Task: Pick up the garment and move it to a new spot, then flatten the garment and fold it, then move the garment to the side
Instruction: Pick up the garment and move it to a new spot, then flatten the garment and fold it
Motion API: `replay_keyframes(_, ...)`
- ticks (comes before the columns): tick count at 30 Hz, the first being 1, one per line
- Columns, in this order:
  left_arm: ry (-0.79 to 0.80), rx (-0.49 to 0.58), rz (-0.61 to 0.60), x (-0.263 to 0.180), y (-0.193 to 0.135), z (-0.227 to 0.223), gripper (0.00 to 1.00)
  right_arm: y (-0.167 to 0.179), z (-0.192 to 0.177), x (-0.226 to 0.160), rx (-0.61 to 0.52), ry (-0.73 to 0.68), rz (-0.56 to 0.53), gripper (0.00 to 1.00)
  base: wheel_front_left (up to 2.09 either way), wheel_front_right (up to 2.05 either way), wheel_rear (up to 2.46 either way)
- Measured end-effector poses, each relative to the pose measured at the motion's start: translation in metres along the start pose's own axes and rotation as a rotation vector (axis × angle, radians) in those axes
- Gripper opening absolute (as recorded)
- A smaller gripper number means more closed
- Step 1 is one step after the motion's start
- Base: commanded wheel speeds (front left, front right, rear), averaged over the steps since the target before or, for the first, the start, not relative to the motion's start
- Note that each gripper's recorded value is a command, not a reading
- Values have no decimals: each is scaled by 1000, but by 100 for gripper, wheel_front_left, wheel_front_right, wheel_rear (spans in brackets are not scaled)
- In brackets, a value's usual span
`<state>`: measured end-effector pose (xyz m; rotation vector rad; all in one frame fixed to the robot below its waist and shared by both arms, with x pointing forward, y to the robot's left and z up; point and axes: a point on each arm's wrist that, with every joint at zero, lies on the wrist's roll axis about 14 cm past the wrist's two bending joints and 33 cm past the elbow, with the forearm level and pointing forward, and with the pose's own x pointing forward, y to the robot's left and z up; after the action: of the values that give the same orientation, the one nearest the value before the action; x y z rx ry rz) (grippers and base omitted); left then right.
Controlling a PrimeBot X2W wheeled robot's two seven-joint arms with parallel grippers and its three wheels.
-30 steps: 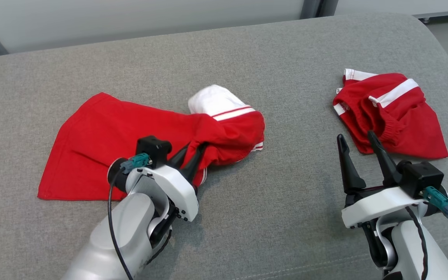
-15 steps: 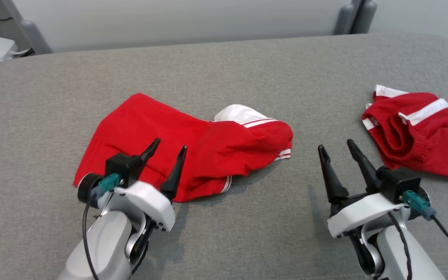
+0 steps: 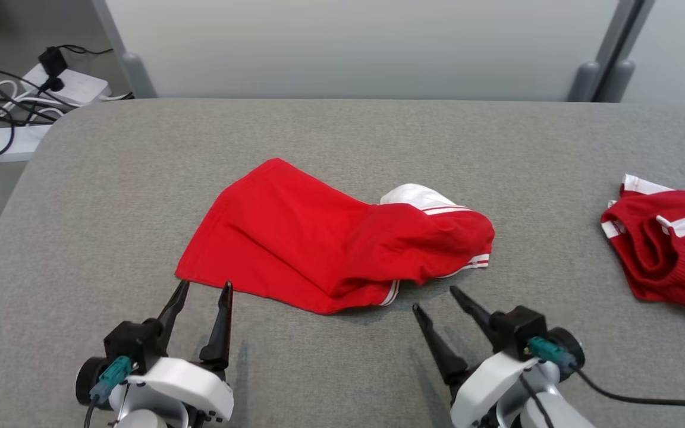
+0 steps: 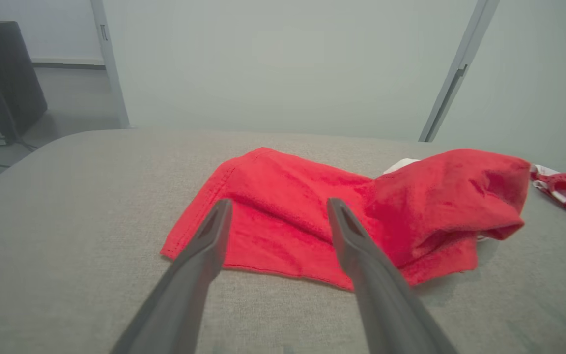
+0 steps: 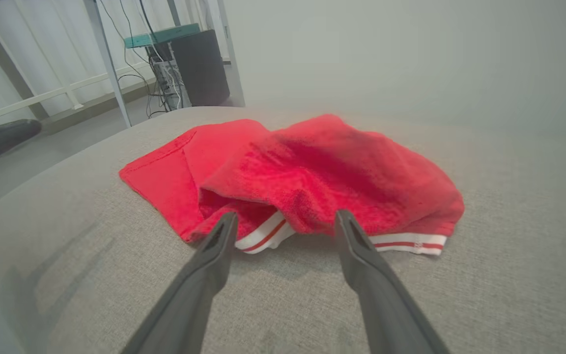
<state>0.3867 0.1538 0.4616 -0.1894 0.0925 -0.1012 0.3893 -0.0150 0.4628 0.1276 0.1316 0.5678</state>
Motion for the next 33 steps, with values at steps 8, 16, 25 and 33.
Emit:
replay_keyframes(8, -42, -17, 75, -19, 21, 8, 100, 17, -35, 12, -54, 131, 88, 100, 0, 0, 0)
replay_keyframes(16, -48, -37, 149, -32, 44, 8, 100, 20, -44, 42, -141, 184, 142, 100, 0, 0, 0)
replay_keyframes(25, -36, -40, 191, -38, 57, 4, 100, 5, -52, 66, -154, 227, 117, 0, 0, 0, 0)
replay_keyframes(33, -40, -61, 118, -24, 36, 4, 100, -19, -13, 61, -155, 140, 69, 0, 0, 0, 0)
